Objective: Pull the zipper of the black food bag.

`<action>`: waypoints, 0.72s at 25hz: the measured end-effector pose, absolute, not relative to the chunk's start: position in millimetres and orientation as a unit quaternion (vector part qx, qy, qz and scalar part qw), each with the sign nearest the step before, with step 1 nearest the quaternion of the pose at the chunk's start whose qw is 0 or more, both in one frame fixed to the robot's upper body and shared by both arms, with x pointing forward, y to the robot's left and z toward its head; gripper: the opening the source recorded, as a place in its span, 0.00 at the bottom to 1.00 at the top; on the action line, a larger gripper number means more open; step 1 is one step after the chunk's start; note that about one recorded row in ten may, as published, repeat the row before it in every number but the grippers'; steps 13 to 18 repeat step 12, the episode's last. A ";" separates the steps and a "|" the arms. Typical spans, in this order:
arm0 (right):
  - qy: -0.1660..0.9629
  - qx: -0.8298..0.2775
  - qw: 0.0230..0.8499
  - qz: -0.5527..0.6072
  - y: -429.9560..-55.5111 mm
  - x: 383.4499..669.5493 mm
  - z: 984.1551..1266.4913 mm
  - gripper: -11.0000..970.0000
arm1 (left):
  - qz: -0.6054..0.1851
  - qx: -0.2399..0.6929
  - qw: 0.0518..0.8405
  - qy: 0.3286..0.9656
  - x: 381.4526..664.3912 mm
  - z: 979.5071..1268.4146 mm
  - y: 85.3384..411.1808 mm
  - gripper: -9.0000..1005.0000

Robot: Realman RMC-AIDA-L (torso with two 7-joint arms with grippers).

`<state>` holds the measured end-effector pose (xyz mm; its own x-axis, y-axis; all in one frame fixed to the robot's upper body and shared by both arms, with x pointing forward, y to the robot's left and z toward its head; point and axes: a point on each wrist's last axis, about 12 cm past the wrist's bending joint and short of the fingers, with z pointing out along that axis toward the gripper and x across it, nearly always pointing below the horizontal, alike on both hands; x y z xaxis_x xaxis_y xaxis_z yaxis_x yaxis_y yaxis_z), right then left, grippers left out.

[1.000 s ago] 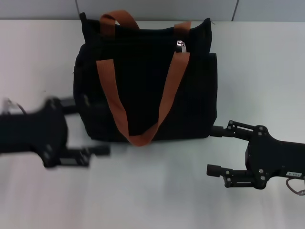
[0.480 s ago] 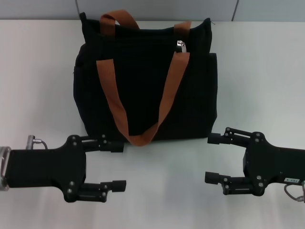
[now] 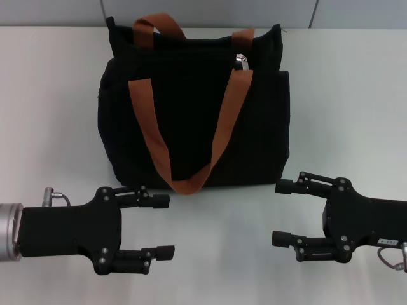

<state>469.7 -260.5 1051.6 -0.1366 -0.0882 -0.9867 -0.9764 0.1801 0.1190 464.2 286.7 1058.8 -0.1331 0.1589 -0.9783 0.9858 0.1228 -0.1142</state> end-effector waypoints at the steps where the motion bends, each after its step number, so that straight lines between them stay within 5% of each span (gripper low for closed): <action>1: 0.597 -0.446 0.483 0.460 -260.5 469.6 1051.5 0.85 | -0.458 0.478 0.452 0.598 463.6 1058.3 286.7 0.77; 18: 0.594 -0.450 0.483 0.460 -258.8 472.1 1052.9 0.85 | -0.457 0.469 0.460 0.600 456.7 1056.3 292.6 0.77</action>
